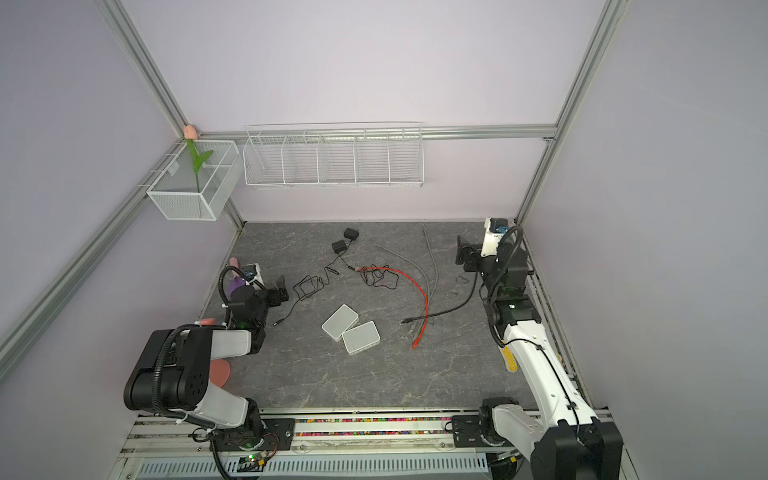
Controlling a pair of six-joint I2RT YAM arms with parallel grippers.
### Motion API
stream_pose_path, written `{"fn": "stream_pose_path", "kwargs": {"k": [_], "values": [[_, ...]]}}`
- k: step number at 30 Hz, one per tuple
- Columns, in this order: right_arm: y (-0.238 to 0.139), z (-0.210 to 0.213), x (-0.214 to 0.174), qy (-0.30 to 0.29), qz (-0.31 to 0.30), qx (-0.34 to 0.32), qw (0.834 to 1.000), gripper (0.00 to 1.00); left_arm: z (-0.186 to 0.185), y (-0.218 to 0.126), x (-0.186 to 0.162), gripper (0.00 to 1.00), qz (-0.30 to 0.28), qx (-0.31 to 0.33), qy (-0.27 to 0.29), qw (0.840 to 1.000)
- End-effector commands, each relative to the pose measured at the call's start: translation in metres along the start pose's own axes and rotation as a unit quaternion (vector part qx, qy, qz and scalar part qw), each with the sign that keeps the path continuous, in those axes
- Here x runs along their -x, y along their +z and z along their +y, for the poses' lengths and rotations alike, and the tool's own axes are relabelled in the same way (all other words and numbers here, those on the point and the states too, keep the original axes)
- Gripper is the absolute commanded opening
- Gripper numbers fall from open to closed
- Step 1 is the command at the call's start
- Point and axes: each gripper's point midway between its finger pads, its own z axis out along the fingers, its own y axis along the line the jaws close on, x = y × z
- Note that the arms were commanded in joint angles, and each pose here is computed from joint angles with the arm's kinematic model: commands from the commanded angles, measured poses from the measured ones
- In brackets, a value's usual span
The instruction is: Insert the plug into the switch port
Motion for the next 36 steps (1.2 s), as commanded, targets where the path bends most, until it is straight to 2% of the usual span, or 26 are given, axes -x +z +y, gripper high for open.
{"fn": "stream_pose_path", "kwargs": {"k": [1, 2, 4, 6, 8, 12, 15, 18, 22, 24, 25, 26, 32, 36], "values": [[-0.009, -0.04, -0.104, 0.133, 0.225, -0.115, 0.958, 0.89, 0.004, -0.001, 0.003, 0.99, -0.01, 0.018, -0.001, 1.0], [-0.009, -0.035, -0.108, 0.127, 0.233, -0.12, 0.957, 0.89, 0.011, -0.003, 0.007, 0.99, -0.012, 0.049, -0.004, 0.999], [-0.009, -0.016, -0.103, 0.086, 0.222, -0.098, 0.966, 0.89, 0.029, -0.013, 0.027, 0.99, -0.005, 0.132, -0.013, 0.991], [-0.007, -0.002, -0.098, 0.068, 0.221, -0.068, 0.971, 0.89, 0.038, -0.019, 0.047, 0.99, 0.018, 0.166, -0.024, 0.986], [-0.001, 0.009, -0.099, 0.06, 0.236, -0.038, 0.969, 0.89, 0.051, -0.027, 0.063, 0.99, 0.032, 0.211, -0.073, 0.974], [0.013, 0.03, -0.117, 0.063, 0.303, 0.003, 0.951, 0.89, 0.032, -0.024, 0.076, 0.99, 0.123, 0.176, -0.112, 0.97], [0.023, 0.047, -0.136, 0.066, 0.35, 0.029, 0.934, 0.9, 0.013, -0.022, 0.059, 1.0, 0.184, 0.137, -0.152, 0.961], [0.028, 0.062, -0.151, 0.054, 0.382, 0.039, 0.922, 0.94, -0.017, -0.016, 0.039, 0.9, 0.239, 0.072, -0.177, 0.952], [0.031, 0.078, -0.162, 0.037, 0.405, 0.066, 0.911, 0.99, -0.04, -0.017, -0.004, 0.9, 0.339, 0.037, -0.2, 0.919], [0.031, 0.087, -0.162, 0.028, 0.407, 0.084, 0.909, 0.99, -0.042, -0.021, -0.03, 0.88, 0.396, 0.048, -0.194, 0.896], [0.031, 0.091, -0.162, 0.024, 0.406, 0.092, 0.909, 0.98, -0.04, -0.027, -0.042, 0.86, 0.43, 0.06, -0.186, 0.882], [0.031, 0.093, -0.161, 0.021, 0.405, 0.096, 0.909, 0.98, -0.041, -0.029, -0.05, 0.82, 0.449, 0.062, -0.177, 0.873], [0.028, 0.103, -0.164, 0.021, 0.4, 0.113, 0.909, 0.93, -0.043, -0.032, -0.054, 0.8, 0.463, 0.056, -0.154, 0.871], [0.026, 0.109, -0.167, 0.026, 0.401, 0.124, 0.907, 0.89, -0.046, -0.035, -0.076, 0.7, 0.521, 0.052, -0.133, 0.841]]}}
